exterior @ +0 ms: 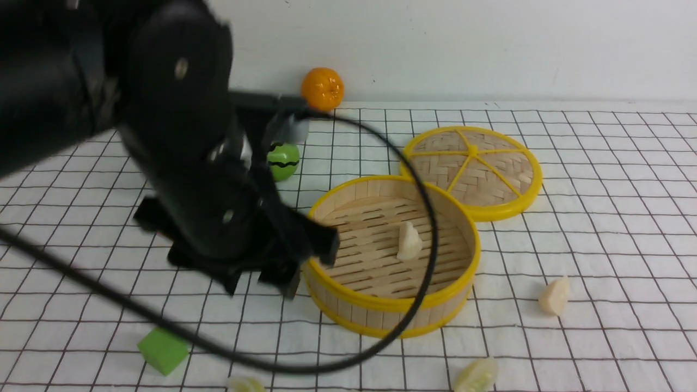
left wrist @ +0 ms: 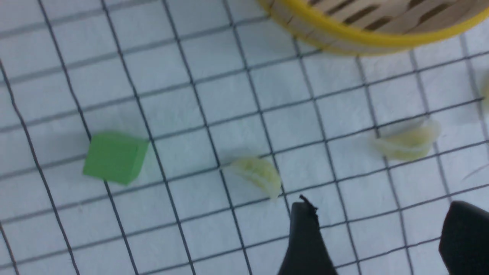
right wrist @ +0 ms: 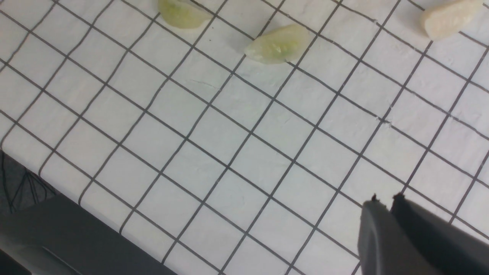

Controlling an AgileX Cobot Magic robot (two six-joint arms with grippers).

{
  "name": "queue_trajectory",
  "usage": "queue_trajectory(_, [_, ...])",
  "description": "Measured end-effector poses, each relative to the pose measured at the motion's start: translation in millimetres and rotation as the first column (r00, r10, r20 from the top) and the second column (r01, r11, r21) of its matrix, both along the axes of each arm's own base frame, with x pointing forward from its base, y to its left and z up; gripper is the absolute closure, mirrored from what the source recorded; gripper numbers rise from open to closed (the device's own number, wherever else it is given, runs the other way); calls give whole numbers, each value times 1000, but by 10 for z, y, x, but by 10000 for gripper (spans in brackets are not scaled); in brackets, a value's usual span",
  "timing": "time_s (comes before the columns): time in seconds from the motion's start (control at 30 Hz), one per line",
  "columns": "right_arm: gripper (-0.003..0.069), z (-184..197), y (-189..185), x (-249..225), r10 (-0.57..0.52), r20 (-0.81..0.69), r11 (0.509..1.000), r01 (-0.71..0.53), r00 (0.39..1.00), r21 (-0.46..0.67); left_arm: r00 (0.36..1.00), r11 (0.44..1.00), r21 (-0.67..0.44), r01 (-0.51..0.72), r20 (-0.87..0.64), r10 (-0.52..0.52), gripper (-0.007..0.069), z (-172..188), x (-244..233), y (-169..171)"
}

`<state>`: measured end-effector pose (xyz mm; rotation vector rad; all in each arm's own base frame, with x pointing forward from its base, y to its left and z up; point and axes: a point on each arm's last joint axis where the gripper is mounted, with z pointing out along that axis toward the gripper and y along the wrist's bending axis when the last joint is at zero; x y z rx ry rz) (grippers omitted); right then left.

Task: Put the dumplings into the steamer on the table with the white tablecloth.
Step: 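Reach for and grasp a dumpling on the table with the left gripper, then place the dumpling into the bamboo steamer basket with the left gripper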

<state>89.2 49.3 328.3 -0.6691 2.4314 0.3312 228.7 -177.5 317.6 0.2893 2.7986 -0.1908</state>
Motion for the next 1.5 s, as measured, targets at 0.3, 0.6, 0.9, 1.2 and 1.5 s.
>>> queue_trajectory(0.3, [606, 3, 16, -7, 5, -7, 1000, -5, 1000, 19, 972, 969, -74, -234, -45, 231, 176, -817, -191, 155])
queue_trajectory(0.6, [600, 4, 24, -13, 8, -14, 1000, -7, 1000, 29, 934, 929, -111, -354, -2, 356, 176, -1281, 4, 69])
queue_trajectory(0.9, [589, 1, 24, -19, 10, -21, 1000, -9, 1000, 28, 927, 928, 5, -374, -29, 374, 284, -1626, 83, 50])
queue_trajectory(1.2, [581, 2, 28, -21, 11, -24, 999, -10, 1000, 33, 979, 980, 7, -200, -32, 200, 423, -1203, 160, -71])
queue_trajectory(1.5, [576, 12, 33, -8, 7, -8, 999, -6, 1000, 43, 982, 992, -125, 25, 189, -1, 423, -50, 624, -486])
